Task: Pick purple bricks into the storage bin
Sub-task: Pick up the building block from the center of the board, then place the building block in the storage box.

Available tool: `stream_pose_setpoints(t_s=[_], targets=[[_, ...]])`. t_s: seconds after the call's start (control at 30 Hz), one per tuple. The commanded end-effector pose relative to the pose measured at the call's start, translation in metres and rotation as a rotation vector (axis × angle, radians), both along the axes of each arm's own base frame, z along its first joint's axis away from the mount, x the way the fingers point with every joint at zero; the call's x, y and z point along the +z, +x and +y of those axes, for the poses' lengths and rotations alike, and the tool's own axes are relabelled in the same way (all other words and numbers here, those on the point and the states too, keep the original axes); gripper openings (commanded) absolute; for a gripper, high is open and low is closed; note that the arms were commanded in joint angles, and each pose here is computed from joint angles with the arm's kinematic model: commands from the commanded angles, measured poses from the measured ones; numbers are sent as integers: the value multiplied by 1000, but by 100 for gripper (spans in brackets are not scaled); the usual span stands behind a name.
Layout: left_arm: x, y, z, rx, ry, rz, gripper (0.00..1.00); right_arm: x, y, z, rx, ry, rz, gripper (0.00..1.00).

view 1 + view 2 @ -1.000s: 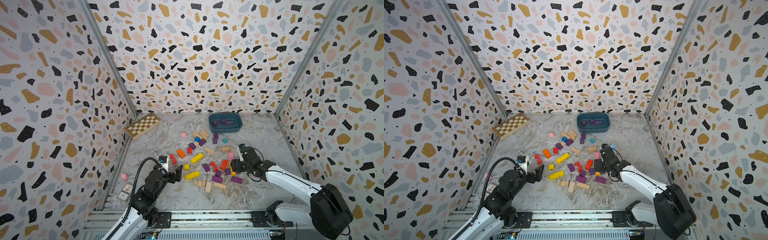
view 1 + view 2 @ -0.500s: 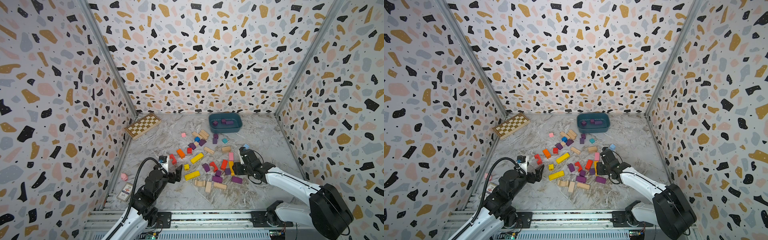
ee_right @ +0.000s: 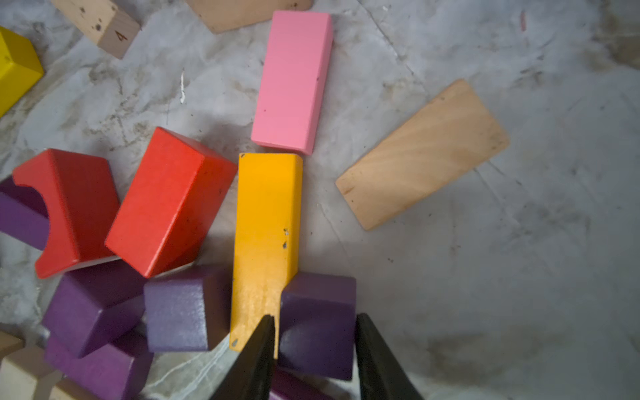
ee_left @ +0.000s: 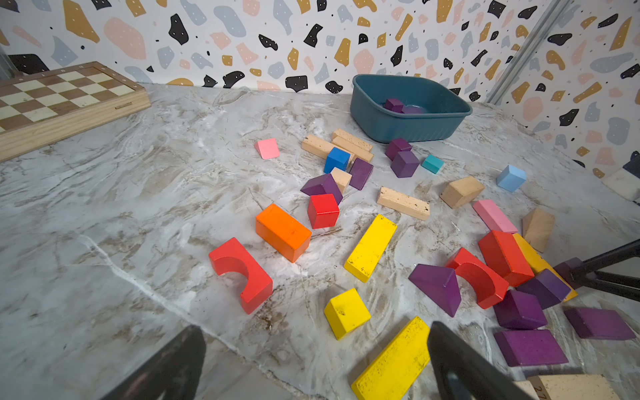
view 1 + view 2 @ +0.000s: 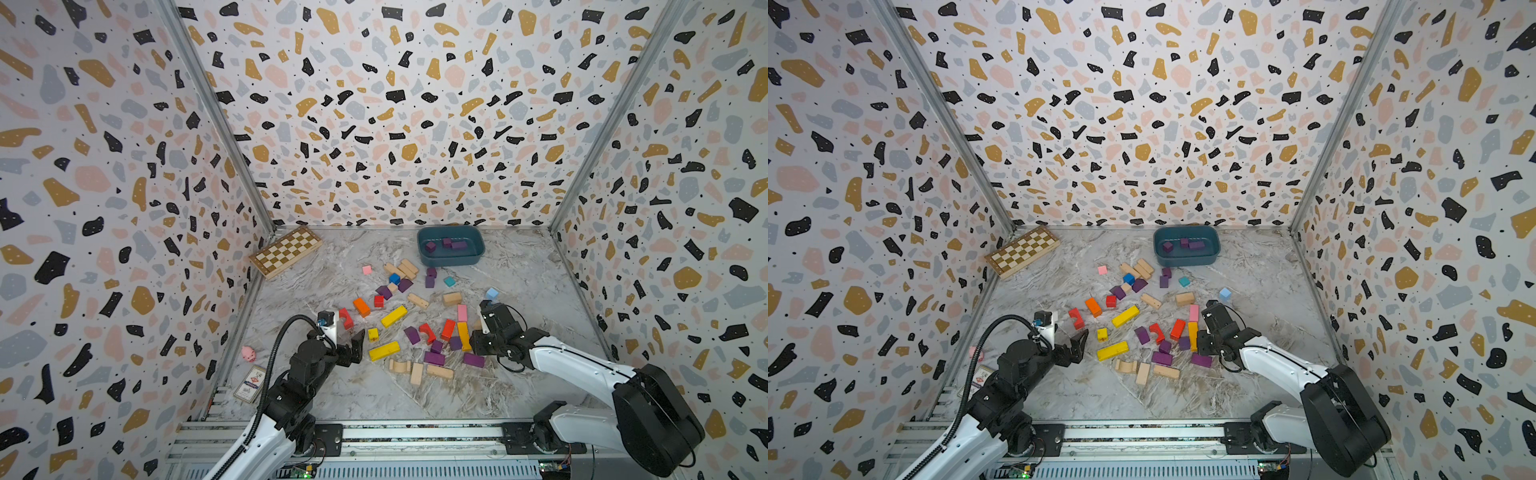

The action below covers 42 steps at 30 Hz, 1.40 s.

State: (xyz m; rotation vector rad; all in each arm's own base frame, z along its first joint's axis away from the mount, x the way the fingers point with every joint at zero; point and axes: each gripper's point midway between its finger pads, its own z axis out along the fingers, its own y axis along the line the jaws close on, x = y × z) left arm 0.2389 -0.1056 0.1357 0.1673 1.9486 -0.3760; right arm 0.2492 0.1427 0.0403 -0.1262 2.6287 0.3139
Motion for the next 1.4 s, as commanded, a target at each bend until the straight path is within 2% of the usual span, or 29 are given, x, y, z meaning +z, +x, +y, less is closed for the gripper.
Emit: stream_pose_setpoints(t_s=[0.0,0.27,0.47,0.87,1.13,1.37], targets=[[7,3,-1,1,-8,-35,99,6,4,-3,-6,-11,-15,31],[8,3,0,2,-8,-37,99,32,18,-2,3,-36,-72,22],[8,3,-1,2,-9,-37,99,74,51,2,4,-37,-183,20],[8,3,0,3,-8,-37,99,152,186,-6,-10,-51,-391,18],[8,3,0,3,-9,-37,99,150,266,-10,20,-83,-366,17],[8,3,1,7,-8,-39,99,132,316,-11,30,-104,-341,15]])
